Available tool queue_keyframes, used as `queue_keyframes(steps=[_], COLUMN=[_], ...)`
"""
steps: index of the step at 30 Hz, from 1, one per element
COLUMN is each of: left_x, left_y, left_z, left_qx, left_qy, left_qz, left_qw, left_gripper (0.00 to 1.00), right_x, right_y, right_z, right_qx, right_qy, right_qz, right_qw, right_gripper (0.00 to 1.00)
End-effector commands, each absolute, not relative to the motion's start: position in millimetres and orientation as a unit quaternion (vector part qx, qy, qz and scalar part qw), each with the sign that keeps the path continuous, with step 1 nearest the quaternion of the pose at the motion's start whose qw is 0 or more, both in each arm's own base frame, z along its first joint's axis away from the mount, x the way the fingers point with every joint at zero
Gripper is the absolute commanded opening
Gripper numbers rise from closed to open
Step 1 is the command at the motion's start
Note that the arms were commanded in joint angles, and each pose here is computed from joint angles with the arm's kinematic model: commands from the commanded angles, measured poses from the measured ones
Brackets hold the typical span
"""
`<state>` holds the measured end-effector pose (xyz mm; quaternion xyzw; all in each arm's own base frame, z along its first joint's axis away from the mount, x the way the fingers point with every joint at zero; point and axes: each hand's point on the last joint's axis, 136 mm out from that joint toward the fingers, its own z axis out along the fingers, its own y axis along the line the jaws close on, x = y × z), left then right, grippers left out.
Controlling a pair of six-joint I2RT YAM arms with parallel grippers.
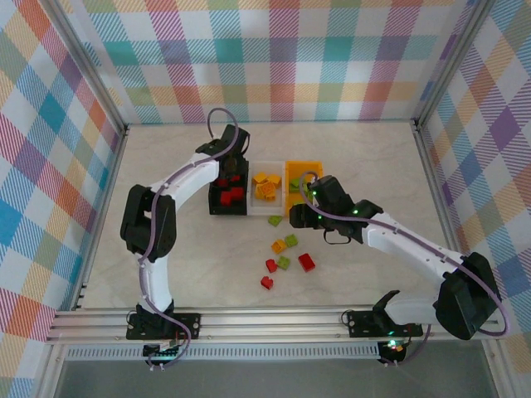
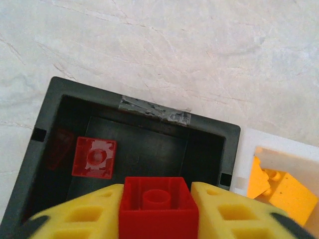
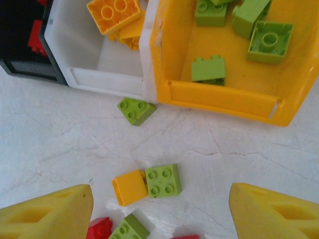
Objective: Sort the legos into containers by color
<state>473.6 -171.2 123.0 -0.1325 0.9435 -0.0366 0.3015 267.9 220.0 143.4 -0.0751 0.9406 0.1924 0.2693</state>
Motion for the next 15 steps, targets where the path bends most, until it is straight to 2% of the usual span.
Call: queue_keyframes(steps=[1,5,7,12,15], left_x=[473,465,456,418,388], left_y=[-166,-181,-190,-218,-235], left_z=[136,167,186,226,238], left_qx=[-0.132,-0.121,-0.11,-0.08,-0.053], left_qy=[0.944,0.936,0.931,0.914,0.909], left_qz=[-0.038,-0.079,-0.098,-0.167,-0.201], left_qw=[0.299,0.322,0.335,0.36,0.363], left_gripper=[0.51,0.73,0.81,0.98,1.0], right_x=[252,237,229,204,188], right_y=[217,212,208,195,192], right_z=[134,121,113,90,74], right_qx=[-0.073,-0.078,-0.08,-0.085,-0.096], right_qy=[0.947,0.954,0.958,0.97,0.975], right_qz=[0.203,0.198,0.193,0.17,0.157], right_qw=[0.238,0.21,0.196,0.152,0.127], right_gripper=[0.73,0.73,0.73,0.73,0.72])
